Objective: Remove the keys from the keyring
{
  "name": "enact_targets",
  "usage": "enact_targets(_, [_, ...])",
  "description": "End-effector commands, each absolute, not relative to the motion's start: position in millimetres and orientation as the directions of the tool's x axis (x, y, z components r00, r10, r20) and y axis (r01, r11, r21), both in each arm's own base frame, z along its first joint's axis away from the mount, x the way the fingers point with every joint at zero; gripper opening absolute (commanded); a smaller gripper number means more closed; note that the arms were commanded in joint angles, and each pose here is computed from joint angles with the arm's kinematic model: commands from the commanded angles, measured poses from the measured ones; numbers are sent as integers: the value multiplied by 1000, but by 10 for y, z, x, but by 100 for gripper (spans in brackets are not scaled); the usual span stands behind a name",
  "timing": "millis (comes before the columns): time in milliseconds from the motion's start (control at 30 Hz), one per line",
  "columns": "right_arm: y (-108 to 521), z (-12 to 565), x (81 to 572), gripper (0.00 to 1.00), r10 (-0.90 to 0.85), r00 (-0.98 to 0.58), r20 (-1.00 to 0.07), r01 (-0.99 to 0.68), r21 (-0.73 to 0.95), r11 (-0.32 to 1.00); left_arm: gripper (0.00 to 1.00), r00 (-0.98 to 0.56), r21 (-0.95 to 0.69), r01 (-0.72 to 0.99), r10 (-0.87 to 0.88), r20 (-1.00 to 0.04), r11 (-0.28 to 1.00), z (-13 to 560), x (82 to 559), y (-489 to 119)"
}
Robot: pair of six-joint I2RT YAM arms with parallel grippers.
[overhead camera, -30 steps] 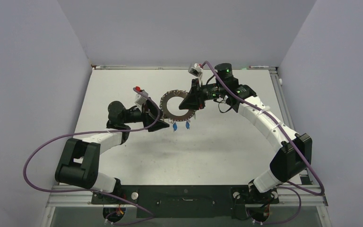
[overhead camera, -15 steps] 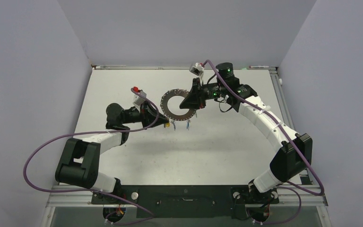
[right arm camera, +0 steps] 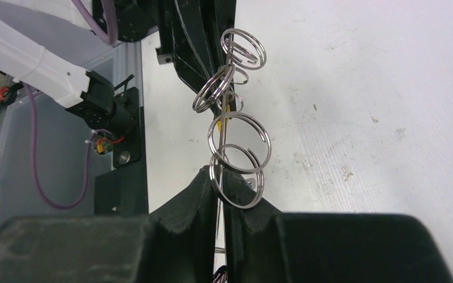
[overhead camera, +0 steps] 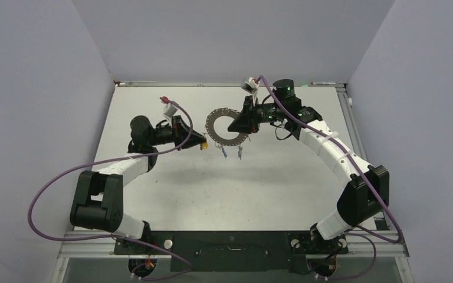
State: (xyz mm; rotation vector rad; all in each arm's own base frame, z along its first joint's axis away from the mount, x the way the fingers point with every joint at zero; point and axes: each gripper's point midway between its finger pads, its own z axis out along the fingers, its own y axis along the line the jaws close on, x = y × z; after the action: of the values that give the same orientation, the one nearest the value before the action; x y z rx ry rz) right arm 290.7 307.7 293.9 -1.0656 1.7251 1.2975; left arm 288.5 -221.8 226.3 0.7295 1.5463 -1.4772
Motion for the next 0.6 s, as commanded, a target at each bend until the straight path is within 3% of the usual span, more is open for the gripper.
enact_targets(0, [3046, 2989, 3016, 5, -151, -310, -939, -945, 286, 162, 0, -537, -533, 786, -80, -840, 312, 2111, 3147, -2117])
enact_targets(300, [3089, 2755, 3109, 5, -118, -307, -944, -943, 286, 169, 0, -480, -305, 760, 180, -858, 574, 1924, 3268, -1919])
enact_targets(400, [3088, 2648, 3083, 7, -115, -284, -952, -952, 265, 156, 0, -418, -178, 780, 287, -862, 600, 1956, 3292, -1833])
enact_targets(567, [3068, 2464, 3007, 20, -112, -276, -954, -956, 261, 137, 0, -336, -35, 823, 437, -834, 567, 2038, 3281, -1765])
